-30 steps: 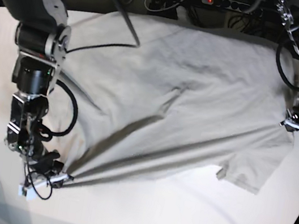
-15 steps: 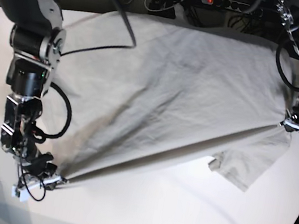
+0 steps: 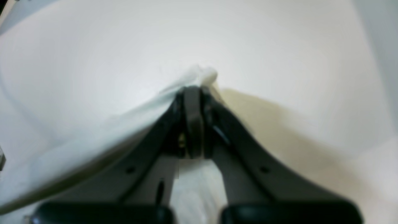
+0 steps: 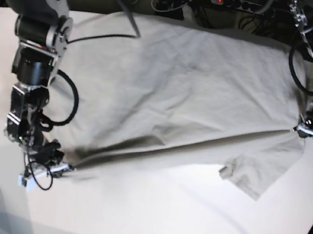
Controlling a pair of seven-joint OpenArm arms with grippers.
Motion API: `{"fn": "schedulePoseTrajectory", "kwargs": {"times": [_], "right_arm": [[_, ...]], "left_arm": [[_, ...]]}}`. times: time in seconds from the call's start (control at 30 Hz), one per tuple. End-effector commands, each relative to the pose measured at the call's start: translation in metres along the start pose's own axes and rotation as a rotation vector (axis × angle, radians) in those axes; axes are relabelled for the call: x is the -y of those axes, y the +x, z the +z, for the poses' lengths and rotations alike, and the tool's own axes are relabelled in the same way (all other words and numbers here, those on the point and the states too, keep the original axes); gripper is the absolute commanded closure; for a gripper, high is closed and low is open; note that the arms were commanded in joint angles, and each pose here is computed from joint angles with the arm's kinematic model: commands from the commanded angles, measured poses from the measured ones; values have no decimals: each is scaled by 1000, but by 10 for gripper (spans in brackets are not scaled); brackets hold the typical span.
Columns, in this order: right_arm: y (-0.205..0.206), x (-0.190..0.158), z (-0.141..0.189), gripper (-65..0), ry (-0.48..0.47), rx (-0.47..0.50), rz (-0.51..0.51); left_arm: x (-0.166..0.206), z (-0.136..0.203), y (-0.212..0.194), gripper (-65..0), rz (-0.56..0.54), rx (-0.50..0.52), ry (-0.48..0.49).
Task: Layout the t-shirt on the table in an organized manner, then fold the t-shirt properly
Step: 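Release the corner and raise the right gripper off the shirt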
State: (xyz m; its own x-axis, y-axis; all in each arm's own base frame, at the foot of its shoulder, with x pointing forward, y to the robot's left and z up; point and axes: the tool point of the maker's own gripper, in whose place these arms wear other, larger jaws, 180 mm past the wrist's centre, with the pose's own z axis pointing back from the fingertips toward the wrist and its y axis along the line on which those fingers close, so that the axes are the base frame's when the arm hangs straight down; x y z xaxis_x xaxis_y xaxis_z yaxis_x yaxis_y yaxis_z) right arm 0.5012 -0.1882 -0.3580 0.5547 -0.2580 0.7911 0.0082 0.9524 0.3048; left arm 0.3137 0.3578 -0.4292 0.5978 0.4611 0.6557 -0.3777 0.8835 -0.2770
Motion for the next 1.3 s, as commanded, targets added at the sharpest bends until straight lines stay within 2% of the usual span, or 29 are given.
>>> {"fn": "schedulePoseTrajectory", "kwargs": {"times": [0.0,0.13,0.33,0.43,0.53,0.6,0.77,0.87,1.0,1.27], "right_arm": [[27,1,3,0,0,69,4],[15,15,7,-15,-24,46,10],[9,23,10,-191,-38,4,14],[5,27,11,-258,-45,-25,17],[9,31,18,-298,-51,-35,36],[4,32,28,-310,-58,-46,67],[-1,15,69,-314,-51,-2,178],[-17,2,93,-314,-39,5,222],[-52,-13,120,-314,-22,-32,254],[-99,-25,161,-313,-10,-84,272]], "left_arm": [[-5,3,9,-3,-22,4,19],[-6,3,8,-3,-22,2,21],[-6,3,8,-3,-23,1,20],[-6,3,8,-3,-23,1,20],[-6,3,8,-3,-22,2,21],[-6,3,8,-3,-22,2,21],[-3,2,13,-3,-22,14,15],[8,-2,31,-3,-21,42,-2],[23,-4,61,-3,-19,97,-30],[95,-12,133,-3,-123,193,-136]]}}
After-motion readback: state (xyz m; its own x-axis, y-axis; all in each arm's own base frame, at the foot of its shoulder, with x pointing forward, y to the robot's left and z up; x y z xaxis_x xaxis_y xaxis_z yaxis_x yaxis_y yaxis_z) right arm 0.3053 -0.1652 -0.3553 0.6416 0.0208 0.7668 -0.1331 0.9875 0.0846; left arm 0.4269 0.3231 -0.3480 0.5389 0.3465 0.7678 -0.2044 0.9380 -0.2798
